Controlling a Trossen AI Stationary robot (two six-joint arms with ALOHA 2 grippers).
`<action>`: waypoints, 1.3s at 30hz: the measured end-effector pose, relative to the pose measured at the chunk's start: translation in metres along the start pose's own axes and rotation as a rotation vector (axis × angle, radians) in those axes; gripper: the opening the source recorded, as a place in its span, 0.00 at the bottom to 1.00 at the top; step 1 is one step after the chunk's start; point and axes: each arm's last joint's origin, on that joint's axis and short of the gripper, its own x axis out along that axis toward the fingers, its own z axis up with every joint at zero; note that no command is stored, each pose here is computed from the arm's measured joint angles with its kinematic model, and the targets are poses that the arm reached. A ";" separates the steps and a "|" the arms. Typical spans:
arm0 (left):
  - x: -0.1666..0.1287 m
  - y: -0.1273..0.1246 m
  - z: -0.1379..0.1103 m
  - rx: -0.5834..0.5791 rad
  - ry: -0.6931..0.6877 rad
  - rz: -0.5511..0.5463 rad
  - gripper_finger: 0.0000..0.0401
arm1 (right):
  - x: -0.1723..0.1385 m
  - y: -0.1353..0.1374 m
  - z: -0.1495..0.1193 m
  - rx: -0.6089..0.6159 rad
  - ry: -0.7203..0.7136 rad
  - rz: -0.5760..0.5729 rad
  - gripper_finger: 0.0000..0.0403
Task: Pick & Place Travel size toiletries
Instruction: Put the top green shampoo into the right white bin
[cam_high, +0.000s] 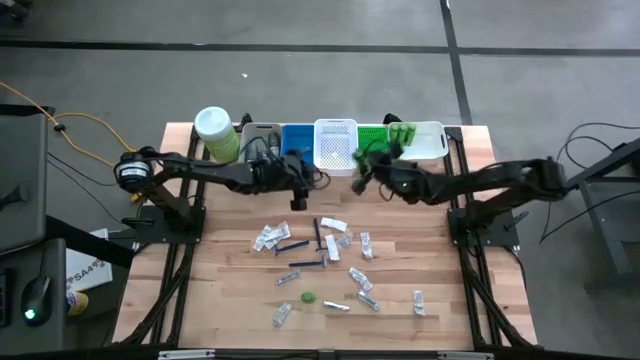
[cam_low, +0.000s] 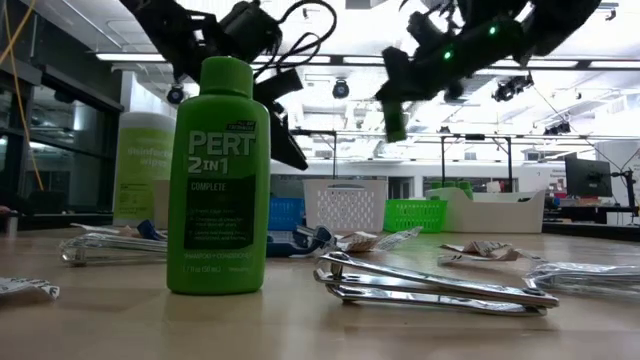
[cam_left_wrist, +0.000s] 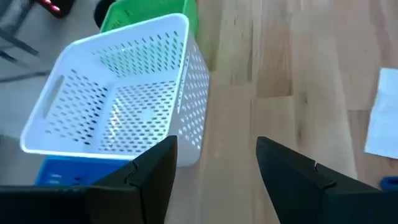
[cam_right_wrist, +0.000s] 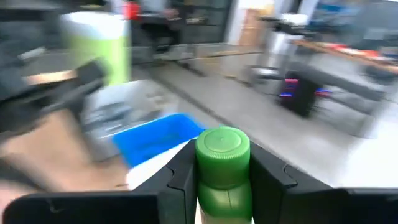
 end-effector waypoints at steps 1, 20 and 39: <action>0.000 0.004 -0.002 -0.013 -0.004 -0.011 0.54 | -0.002 -0.007 0.004 0.003 0.002 -0.051 0.22; -0.063 0.016 -0.029 -0.037 -0.241 0.028 0.54 | -0.006 -0.113 -0.047 0.195 0.209 -0.751 0.22; -0.079 0.012 -0.043 -0.011 -0.289 0.020 0.54 | 0.006 -0.146 -0.103 0.376 0.121 -0.864 0.22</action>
